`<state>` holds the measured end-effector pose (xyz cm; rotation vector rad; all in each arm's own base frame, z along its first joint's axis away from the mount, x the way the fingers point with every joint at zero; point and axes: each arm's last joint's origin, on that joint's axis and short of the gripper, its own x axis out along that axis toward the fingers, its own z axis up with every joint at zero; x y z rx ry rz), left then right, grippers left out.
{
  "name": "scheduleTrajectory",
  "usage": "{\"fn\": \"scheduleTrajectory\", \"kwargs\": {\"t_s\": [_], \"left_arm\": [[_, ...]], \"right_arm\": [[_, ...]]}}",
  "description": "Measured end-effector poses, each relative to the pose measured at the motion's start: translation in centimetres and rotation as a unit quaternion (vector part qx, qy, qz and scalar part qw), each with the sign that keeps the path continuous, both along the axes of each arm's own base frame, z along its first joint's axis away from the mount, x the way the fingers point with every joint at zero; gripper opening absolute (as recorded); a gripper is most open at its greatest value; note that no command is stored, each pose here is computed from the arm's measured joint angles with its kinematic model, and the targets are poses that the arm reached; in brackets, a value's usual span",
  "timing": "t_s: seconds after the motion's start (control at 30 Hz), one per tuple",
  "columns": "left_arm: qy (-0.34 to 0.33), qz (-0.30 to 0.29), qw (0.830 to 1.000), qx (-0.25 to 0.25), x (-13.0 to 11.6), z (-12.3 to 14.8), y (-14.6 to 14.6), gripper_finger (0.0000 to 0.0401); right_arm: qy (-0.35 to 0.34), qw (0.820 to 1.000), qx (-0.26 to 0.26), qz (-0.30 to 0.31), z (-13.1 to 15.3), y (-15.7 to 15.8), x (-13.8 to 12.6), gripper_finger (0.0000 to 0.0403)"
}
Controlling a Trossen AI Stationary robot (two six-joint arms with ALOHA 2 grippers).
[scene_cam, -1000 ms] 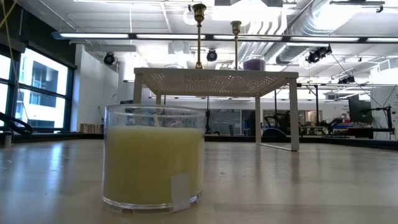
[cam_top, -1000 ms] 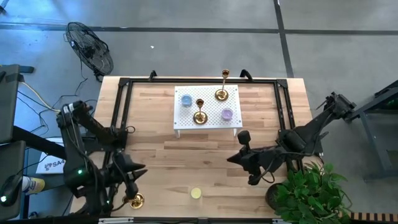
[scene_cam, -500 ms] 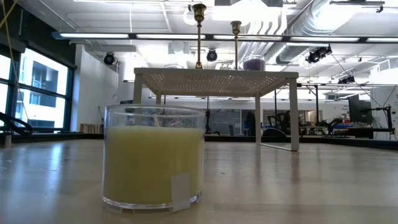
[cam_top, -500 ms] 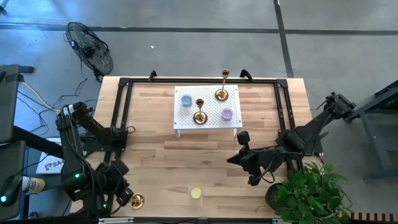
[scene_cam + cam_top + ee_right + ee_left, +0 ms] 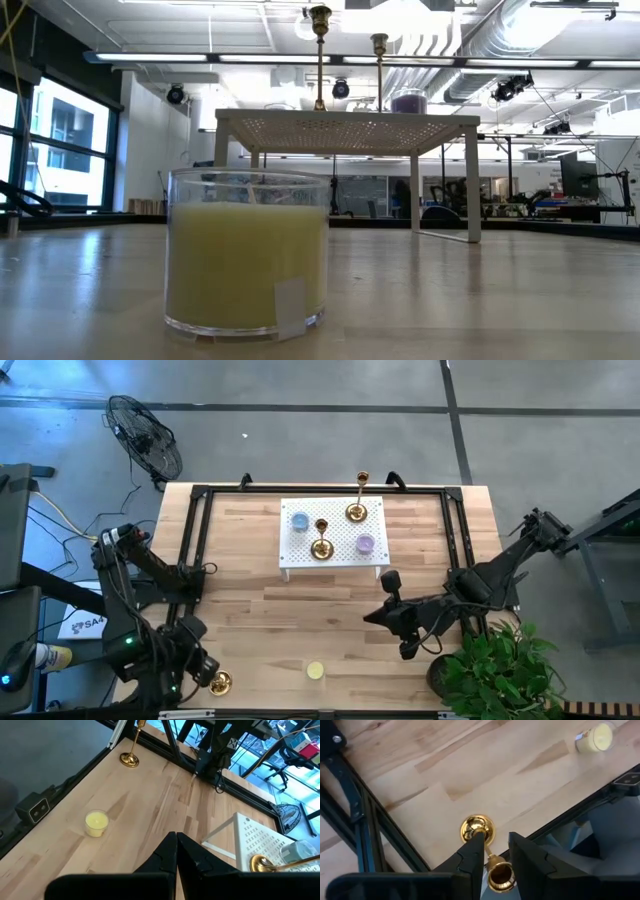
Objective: Pick & Place candle stick holders
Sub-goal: Put the gold candle holder on the shelf
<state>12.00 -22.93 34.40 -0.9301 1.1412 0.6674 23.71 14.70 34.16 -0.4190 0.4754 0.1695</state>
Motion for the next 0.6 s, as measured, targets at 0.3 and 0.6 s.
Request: {"fn": "scheduleTrajectory", "kwargs": {"t_s": [0.3, 0.6], "left_arm": [[0.033, 0.026, 0.999, -0.018, -0.1, -1.2, -0.4, 0.0088], [-0.005, 0.013, 1.000, -0.001, 0.2, -1.2, -0.4, 0.0088]], "right_arm": [[0.002, 1.000, 0.004, 0.002, 0.0, 0.0, 0.0, 0.0000], [0.001, 1.000, 0.004, 0.002, 0.0, 0.0, 0.0, 0.0000]]}}
